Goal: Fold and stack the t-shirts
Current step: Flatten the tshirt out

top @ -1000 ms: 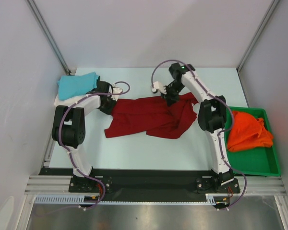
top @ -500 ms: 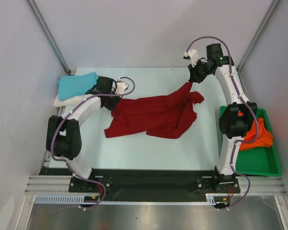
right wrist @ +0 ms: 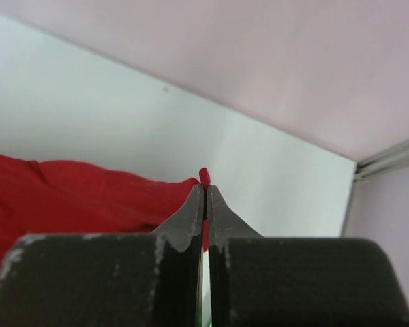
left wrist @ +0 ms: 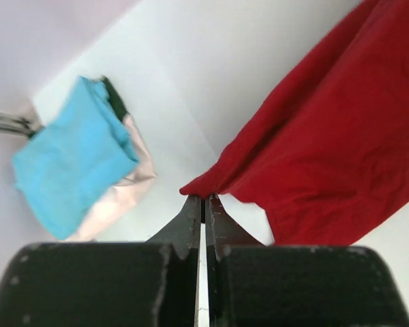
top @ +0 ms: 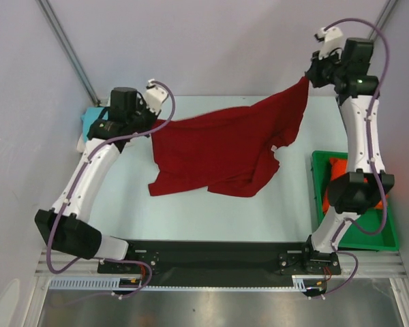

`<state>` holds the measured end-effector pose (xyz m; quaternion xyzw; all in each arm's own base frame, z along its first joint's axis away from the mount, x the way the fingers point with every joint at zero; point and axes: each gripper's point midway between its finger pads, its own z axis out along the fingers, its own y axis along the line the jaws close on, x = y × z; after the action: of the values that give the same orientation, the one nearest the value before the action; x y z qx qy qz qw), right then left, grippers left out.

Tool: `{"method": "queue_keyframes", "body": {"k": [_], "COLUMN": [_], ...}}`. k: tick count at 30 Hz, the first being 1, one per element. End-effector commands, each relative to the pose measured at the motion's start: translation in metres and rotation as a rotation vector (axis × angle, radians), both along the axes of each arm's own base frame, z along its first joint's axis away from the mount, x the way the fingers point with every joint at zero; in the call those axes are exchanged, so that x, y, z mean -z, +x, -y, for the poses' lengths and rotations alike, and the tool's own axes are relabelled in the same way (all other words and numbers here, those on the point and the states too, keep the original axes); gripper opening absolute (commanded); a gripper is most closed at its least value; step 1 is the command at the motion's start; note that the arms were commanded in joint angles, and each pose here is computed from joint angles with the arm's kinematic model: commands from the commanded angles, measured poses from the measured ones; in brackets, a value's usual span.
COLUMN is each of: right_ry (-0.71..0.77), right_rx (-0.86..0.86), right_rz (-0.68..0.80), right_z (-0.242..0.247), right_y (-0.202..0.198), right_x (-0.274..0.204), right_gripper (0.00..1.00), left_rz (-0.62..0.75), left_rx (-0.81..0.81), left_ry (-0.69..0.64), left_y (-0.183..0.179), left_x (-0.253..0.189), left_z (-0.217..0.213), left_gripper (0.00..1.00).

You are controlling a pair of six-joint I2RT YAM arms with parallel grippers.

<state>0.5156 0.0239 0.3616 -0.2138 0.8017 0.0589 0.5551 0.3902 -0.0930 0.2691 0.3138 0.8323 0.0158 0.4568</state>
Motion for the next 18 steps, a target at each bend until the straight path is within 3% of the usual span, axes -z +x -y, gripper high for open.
{"method": "queue_keyframes", "body": {"k": [1, 5, 11, 15, 18], "right_ry": [0.075, 0.091, 0.086, 0.082, 0.076], "right_rx": [0.068, 0.087, 0.123, 0.158, 0.18], "right_rz": [0.312, 0.439, 0.606, 0.72, 0.753], "right_z": [0.001, 0.0, 0.004, 0.008, 0.013], "right_y": [-0.053, -0.105, -0.168, -0.209, -0.216], "right_x": [-0.135, -0.186, -0.238, -0.271, -0.281], "right_gripper": [0.0, 0.0, 0.0, 0.0, 0.0], "left_rz": [0.216, 0.345, 0.52, 0.603, 0.631], "left_rx": [-0.012, -0.015, -0.021, -0.055, -0.078], "left_ry": [-0.024, -0.031, -0.042, -0.046, -0.052], "left_y": [-0.014, -0.029, -0.057, -0.072, -0.079], "left_x": [-0.091, -0.165, -0.24, -0.264, -0.274], "left_z": [-0.008, -0.015, -0.026, -0.036, -0.041], "left_gripper": [0.0, 0.0, 0.0, 0.0, 0.0]}}
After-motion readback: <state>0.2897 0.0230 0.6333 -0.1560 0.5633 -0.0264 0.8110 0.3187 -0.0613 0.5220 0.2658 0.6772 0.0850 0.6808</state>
